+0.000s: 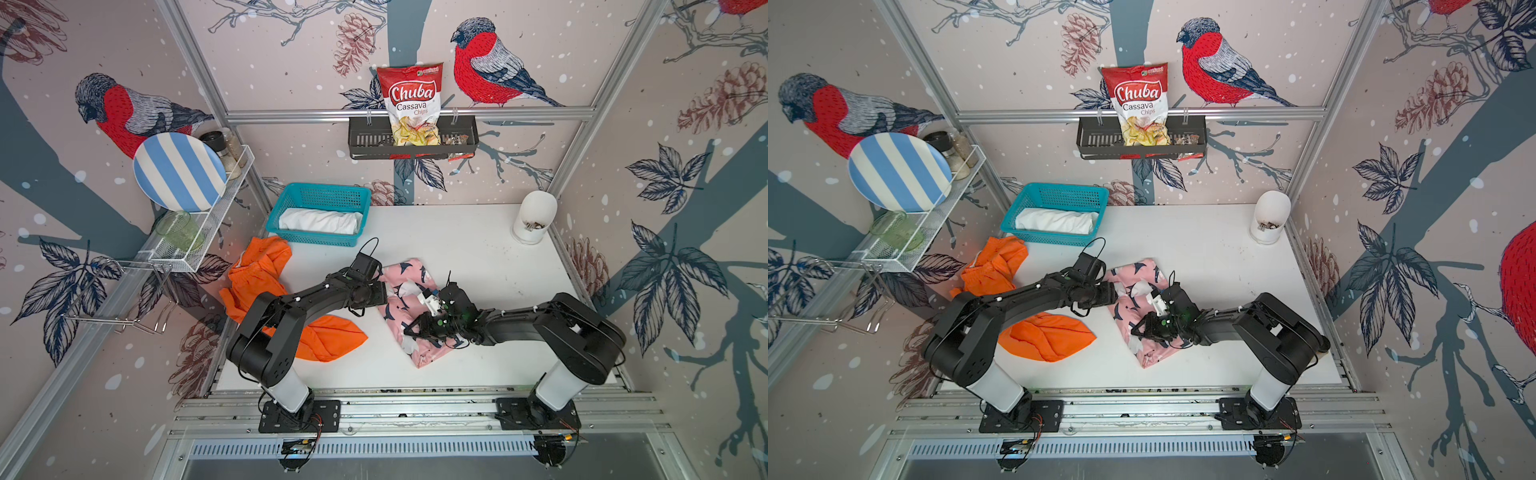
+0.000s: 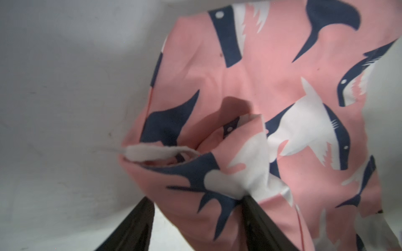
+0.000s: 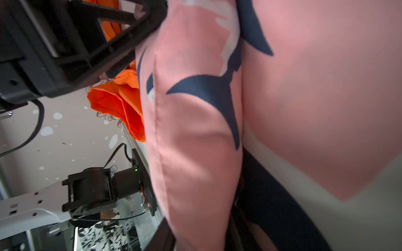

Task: Roll up the shorts
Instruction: Roll the shorts at the center of the board.

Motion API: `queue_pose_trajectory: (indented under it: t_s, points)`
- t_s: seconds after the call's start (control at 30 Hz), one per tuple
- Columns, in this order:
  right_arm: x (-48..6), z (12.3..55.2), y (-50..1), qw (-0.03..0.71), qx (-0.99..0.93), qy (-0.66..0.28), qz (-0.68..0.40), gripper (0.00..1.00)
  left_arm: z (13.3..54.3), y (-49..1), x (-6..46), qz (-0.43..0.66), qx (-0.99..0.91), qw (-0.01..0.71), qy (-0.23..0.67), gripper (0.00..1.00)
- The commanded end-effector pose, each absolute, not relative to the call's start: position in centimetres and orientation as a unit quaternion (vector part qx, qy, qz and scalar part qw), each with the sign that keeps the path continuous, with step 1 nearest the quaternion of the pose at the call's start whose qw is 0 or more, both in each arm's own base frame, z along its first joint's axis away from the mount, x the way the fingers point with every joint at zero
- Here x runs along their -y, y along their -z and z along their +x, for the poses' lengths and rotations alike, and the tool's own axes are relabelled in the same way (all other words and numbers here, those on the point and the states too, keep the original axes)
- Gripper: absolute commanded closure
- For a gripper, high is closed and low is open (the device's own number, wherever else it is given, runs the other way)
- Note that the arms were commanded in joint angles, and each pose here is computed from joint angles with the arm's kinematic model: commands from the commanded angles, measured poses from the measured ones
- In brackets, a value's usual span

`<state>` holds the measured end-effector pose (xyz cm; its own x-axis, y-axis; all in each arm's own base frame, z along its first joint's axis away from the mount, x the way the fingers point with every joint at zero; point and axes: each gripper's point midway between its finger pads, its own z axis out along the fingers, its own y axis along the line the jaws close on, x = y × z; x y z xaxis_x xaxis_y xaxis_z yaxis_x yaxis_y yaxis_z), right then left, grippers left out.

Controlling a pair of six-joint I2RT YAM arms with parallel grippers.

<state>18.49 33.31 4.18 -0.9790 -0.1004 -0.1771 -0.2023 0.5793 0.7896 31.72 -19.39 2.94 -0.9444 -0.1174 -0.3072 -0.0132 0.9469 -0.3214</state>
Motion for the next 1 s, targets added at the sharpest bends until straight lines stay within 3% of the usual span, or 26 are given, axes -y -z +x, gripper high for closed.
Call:
queue_pose_trajectory:
  t_s: [0.0,0.23,0.47,0.67,0.97]
  points:
    - [-31.0,19.3,-2.8,0.095,-0.922,-0.364,-0.096,0.54,32.1,-2.2,19.4,-0.026,-0.974,0.163,0.153,0.33]
    - [-28.9,21.1,-6.4,0.207,-0.948,-0.187,-0.150,0.33,32.3,-2.0,19.6,-0.022,-0.975,0.161,0.154,0.33]
    - [-30.4,20.7,-9.8,0.272,-0.934,-0.027,-0.231,0.26,32.4,-2.3,19.7,-0.019,-0.974,0.163,0.156,0.33]
    - [-32.4,18.6,-8.8,0.280,-0.914,0.075,-0.286,0.18,32.4,-2.4,19.8,-0.020,-0.974,0.163,0.159,0.33]
    - [-33.8,16.7,-3.1,0.245,-0.902,0.126,-0.333,0.16,32.3,-2.2,19.8,-0.018,-0.974,0.160,0.157,0.32]
